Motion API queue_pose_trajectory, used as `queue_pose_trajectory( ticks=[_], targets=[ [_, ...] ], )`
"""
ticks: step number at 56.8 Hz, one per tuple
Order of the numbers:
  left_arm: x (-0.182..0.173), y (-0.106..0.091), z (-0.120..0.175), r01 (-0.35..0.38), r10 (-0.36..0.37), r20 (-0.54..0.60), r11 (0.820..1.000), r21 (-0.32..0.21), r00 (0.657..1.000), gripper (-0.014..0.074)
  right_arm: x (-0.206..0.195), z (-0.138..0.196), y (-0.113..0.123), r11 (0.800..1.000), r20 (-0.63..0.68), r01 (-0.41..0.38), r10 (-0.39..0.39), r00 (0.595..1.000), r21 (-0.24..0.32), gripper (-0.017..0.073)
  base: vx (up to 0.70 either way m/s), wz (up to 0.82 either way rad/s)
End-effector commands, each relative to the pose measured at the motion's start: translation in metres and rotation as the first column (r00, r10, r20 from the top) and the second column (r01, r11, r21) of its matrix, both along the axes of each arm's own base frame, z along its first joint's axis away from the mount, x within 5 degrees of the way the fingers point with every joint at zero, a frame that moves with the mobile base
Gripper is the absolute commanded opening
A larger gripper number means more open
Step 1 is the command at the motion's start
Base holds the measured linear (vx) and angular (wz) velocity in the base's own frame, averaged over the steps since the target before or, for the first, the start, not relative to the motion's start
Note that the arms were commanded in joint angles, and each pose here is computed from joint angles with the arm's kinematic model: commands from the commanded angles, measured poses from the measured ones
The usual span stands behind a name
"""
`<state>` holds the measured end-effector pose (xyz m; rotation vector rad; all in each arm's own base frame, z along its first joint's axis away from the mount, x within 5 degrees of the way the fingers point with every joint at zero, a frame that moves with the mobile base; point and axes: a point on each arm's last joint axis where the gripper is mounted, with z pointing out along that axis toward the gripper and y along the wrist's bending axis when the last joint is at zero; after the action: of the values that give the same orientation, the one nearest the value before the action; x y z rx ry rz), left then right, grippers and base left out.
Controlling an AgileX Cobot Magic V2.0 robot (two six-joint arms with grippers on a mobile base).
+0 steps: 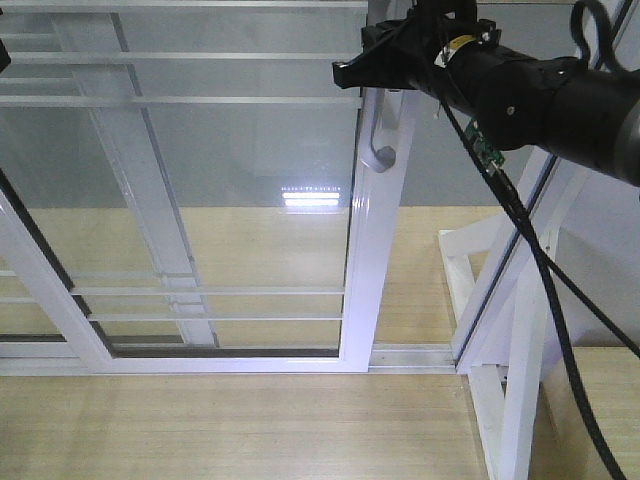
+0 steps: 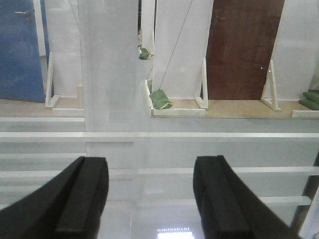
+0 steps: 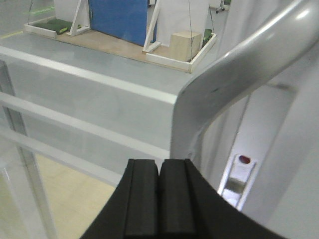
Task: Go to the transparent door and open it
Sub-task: 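Close the left gripper around the silver bar handle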
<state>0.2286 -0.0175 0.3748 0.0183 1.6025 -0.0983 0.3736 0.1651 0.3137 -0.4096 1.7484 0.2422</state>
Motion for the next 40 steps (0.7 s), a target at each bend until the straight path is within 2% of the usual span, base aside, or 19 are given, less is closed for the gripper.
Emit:
queue_pose_trajectory(
  ticks=[1, 5, 10, 15, 20, 26, 33, 40],
  targets=[
    [-0.004, 0.001, 0.025, -0.003, 0.004, 0.138, 1.0, -0.012, 0.99, 0.0503, -0.018, 0.062, -0.015, 0.998, 0.212, 0.013, -0.025, 0.977, 0.054, -0.0008, 0.0, 0.0],
    [-0.004, 0.0, 0.025, -0.001, 0.003, 0.137, 1.0, -0.012, 0.991, 0.0503, -0.029, 0.078, -0.021, 0.999, 0.241, 0.012, -0.022, 0.97, 0.042, -0.0008, 0.0, 0.0],
    [-0.004, 0.0, 0.024, -0.001, 0.003, 0.134, 1.0, -0.011, 0.991, 0.0503, -0.049, 0.1, -0.029, 1.0, 0.272, 0.005, -0.003, 0.962, -0.006, -0.0008, 0.0, 0.0],
    [-0.004, -0.002, 0.024, 0.011, -0.01, 0.127, 1.0, -0.008, 0.992, 0.0503, -0.07, 0.115, -0.036, 0.999, 0.251, -0.012, 0.024, 0.968, -0.049, -0.0006, 0.0, 0.0],
    [-0.005, -0.007, 0.023, 0.032, -0.033, 0.124, 0.999, 0.009, 0.992, 0.0503, -0.088, 0.122, -0.043, 0.998, 0.245, -0.02, 0.034, 0.969, -0.059, -0.0006, 0.0, 0.0],
    [-0.005, -0.016, 0.022, 0.07, -0.076, 0.121, 0.996, 0.047, 0.99, 0.0503, -0.111, 0.115, -0.054, 0.999, 0.268, -0.011, 0.025, 0.963, -0.051, -0.0006, 0.0, 0.0],
    [-0.001, -0.03, 0.017, 0.13, -0.133, 0.092, 0.991, 0.04, 0.987, 0.0503, -0.141, 0.089, -0.068, 1.0, 0.265, 0.003, 0.0, 0.964, -0.01, -0.0006, 0.0, 0.0],
    [0.006, -0.056, 0.006, 0.228, -0.229, 0.055, 0.973, 0.028, 0.972, 0.0503, -0.172, 0.062, -0.083, 0.999, 0.25, 0.02, -0.029, 0.968, 0.039, -0.0006, 0.0, 0.0]
  ],
)
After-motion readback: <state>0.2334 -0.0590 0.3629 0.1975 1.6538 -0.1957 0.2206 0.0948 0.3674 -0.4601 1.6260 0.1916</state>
